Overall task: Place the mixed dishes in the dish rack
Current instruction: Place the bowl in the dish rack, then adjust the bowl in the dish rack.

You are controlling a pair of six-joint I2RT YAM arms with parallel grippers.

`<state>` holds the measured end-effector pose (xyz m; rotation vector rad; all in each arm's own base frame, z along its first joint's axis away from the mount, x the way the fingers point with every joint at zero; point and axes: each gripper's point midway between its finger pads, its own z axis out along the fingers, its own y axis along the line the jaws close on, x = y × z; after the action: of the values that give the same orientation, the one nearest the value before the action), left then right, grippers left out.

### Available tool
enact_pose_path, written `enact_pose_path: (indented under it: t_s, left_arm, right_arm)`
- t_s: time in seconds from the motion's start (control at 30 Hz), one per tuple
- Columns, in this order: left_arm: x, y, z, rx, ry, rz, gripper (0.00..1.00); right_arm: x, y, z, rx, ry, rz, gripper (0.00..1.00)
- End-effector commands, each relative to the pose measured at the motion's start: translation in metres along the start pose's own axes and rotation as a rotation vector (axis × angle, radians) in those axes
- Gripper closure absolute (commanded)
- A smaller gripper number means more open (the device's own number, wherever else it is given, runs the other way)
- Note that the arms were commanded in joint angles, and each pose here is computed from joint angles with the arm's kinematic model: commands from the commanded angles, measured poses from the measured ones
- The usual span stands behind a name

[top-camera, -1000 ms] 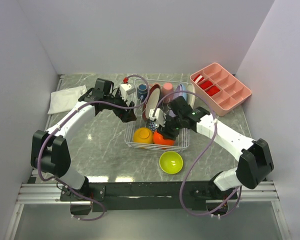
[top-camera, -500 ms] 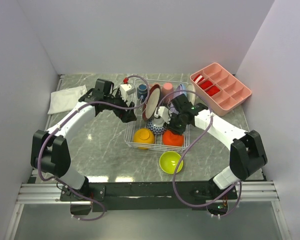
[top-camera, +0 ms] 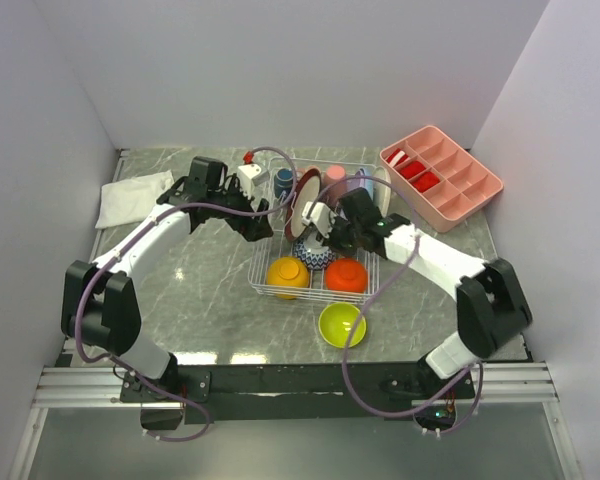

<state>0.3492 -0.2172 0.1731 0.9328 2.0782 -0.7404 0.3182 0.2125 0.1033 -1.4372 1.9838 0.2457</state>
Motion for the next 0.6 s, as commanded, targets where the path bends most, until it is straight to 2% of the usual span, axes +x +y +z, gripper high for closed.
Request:
enact_pose_path:
  t_s: [0.0, 0.1, 0.27, 0.57]
  left_arm:
    - [-0.012, -0.005, -0.016, -0.030, -0.045, 0.004, 0.05]
    - [-0.008, -0.004, -0.020, -0.049, -0.031, 0.014, 0.05]
    - [-0.011, -0.004, -0.022, -0.050, -0.041, 0.025, 0.04]
    - [-0.016, -0.002, -0.018, -0.043, -0.047, 0.022, 0.04]
  right_arm:
    - [-0.019, -0.026, 0.042, 0.055, -0.033, 0.022, 0.76]
    - [-0.031, -0.028, 0.053, 0.035, -0.049, 0.013, 0.77]
    - [-0.050, 0.006, 0.052, -0.099, -0.081, -0.006, 0.78]
    - [-0.056, 0.033, 0.054, -0.154, -0.076, 0.025, 0.77]
